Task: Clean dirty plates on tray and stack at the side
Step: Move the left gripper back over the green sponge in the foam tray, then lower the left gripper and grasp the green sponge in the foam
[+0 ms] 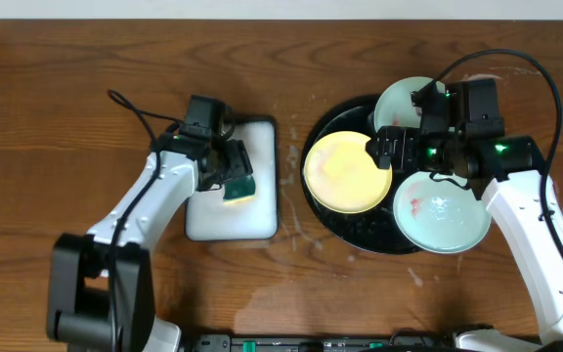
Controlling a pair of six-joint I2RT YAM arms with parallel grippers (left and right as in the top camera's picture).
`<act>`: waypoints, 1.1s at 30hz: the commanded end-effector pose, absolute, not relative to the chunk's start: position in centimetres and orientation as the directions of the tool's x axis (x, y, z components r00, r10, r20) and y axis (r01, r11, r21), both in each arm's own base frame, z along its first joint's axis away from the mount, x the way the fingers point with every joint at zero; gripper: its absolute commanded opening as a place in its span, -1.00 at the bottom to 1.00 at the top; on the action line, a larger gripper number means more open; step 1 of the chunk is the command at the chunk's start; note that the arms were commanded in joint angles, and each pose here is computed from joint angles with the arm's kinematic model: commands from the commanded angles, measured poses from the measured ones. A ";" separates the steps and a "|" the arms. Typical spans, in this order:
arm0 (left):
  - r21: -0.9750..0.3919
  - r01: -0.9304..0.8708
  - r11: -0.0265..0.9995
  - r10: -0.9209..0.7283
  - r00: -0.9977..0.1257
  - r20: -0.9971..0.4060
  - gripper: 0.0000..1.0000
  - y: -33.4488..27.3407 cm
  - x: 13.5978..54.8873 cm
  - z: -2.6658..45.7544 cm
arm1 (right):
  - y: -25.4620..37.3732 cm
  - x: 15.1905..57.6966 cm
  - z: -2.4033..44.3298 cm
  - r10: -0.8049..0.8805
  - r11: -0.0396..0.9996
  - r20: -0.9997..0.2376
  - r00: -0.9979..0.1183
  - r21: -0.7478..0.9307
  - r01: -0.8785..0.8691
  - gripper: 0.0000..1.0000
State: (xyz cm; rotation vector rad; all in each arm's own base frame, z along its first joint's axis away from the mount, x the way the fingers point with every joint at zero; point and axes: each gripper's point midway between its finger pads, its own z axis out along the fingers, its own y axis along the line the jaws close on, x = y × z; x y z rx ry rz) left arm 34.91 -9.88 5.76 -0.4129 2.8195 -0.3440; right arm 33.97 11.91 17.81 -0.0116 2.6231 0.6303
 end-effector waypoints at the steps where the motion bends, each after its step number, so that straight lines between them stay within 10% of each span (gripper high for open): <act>1: -0.231 -0.244 0.942 -0.295 -0.930 -0.218 0.40 -9.5 35.4 3.8 | 13.0 33.5 18.6 0.096 0.867 -0.411 -0.907 0.482 -0.127 0.99; 8: -0.162 -0.266 0.950 -0.297 -0.932 -0.207 0.19 -8.5 35.3 2.1 | 13.0 33.5 18.5 0.096 0.867 -0.410 -0.907 0.482 -0.126 0.99; 33: -0.190 -0.317 0.929 -0.354 -0.911 -0.213 0.39 -9.7 35.7 1.4 | 13.0 33.2 18.3 0.094 0.868 -0.397 -0.913 0.482 -0.120 0.98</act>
